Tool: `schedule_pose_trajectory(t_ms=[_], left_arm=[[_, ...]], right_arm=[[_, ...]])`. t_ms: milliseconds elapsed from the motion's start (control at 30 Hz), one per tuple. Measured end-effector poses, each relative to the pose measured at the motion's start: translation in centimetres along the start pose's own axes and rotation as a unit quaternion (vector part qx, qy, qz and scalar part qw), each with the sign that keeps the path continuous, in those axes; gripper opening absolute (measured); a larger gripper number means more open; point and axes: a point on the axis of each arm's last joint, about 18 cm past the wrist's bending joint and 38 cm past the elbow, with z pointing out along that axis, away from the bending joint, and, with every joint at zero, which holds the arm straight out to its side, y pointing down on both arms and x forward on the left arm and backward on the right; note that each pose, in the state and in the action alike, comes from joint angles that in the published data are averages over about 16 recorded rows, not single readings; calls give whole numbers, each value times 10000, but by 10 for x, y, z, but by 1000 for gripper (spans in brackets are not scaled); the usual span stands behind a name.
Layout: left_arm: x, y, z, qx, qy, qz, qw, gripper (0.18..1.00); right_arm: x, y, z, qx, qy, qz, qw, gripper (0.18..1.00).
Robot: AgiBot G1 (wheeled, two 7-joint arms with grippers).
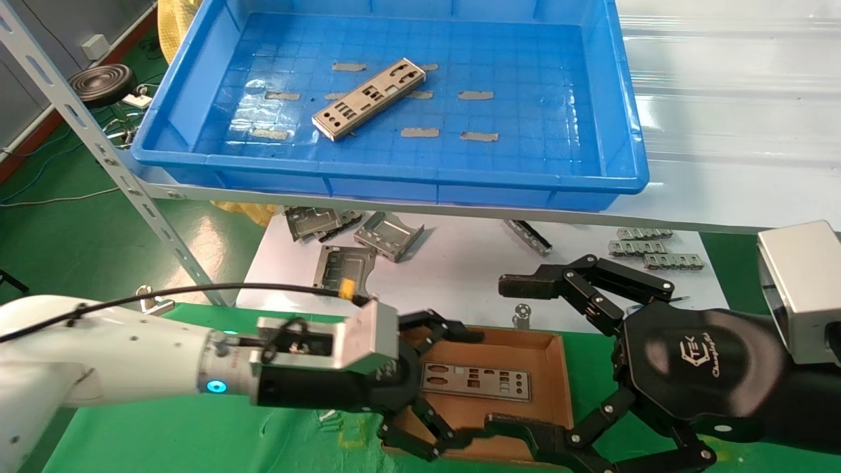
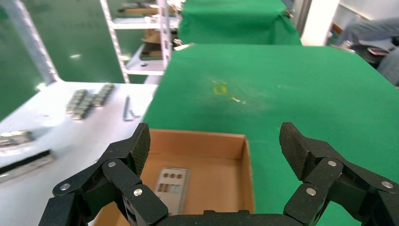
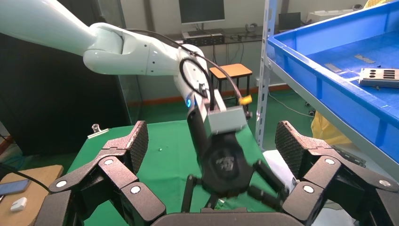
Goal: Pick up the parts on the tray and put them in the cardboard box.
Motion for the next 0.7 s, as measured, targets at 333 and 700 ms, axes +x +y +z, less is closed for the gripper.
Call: schedule_pose_trajectory(t_ms=[333,700], left_arm=[[4,-14,-40,305,-266,-215,9989,1001],[14,-34,-84,565,-473,-373,9966,1001]], right_arm=[[0,0,0,0,0,0,10000,1001],[0,0,0,0,0,0,10000,1001]])
